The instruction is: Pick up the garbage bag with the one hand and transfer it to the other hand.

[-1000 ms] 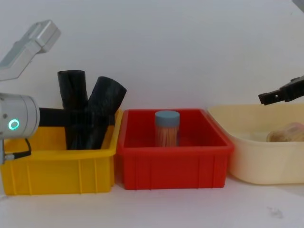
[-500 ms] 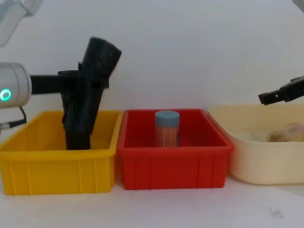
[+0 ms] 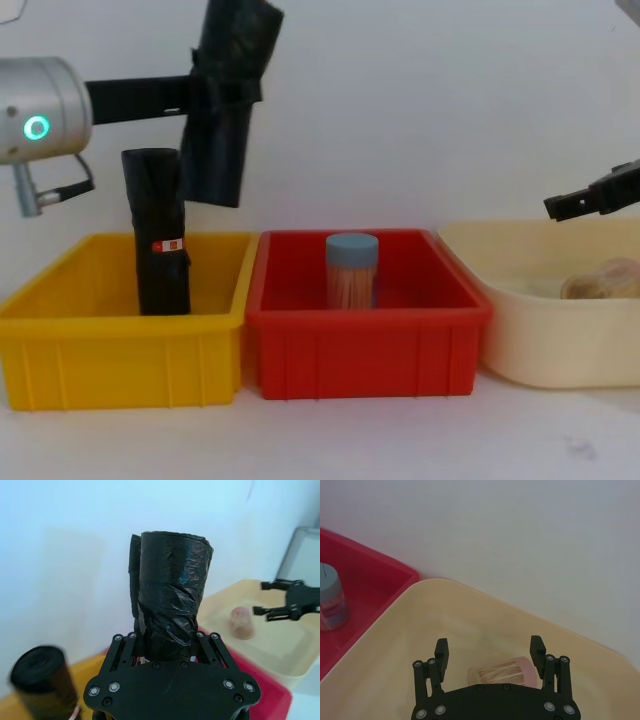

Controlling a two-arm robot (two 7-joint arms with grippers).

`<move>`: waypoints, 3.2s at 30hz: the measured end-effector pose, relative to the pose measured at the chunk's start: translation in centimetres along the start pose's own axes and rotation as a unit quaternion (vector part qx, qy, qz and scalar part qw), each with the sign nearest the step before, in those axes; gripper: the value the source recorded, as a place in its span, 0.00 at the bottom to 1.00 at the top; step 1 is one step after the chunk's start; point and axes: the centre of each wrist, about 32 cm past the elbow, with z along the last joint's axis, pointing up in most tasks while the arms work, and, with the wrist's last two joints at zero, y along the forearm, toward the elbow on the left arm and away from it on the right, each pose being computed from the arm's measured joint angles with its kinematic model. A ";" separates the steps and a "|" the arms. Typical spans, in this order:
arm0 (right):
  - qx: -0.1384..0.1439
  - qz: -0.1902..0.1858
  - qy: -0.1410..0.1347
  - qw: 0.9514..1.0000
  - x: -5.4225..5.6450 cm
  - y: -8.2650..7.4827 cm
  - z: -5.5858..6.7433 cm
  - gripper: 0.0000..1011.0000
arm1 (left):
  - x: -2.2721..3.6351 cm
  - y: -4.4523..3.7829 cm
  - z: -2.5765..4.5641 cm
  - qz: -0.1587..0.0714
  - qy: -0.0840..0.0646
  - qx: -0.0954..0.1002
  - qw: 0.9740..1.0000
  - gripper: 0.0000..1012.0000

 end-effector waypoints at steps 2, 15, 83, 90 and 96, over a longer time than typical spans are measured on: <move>0.000 0.000 0.000 1.000 0.0 0.0 0.0 0.99 | -0.11 -0.45 0.08 -0.008 0.003 -0.003 1.000 0.44; 0.000 0.000 0.000 1.000 0.0 0.0 0.0 0.99 | -1.01 -5.21 -0.29 -0.091 0.039 -0.004 0.995 0.44; 0.166 0.038 0.061 0.983 2.7 -5.4 3.4 0.99 | -3.02 -13.09 -2.39 -0.199 0.089 -0.016 0.976 0.43; 0.172 0.062 0.065 0.981 2.9 -5.7 3.6 0.99 | -3.01 -12.96 -2.38 -0.195 0.081 -0.013 0.977 0.43; 0.174 0.084 0.069 0.979 2.9 -5.8 3.8 0.99 | -3.00 -12.89 -2.35 -0.193 0.074 -0.014 0.978 0.44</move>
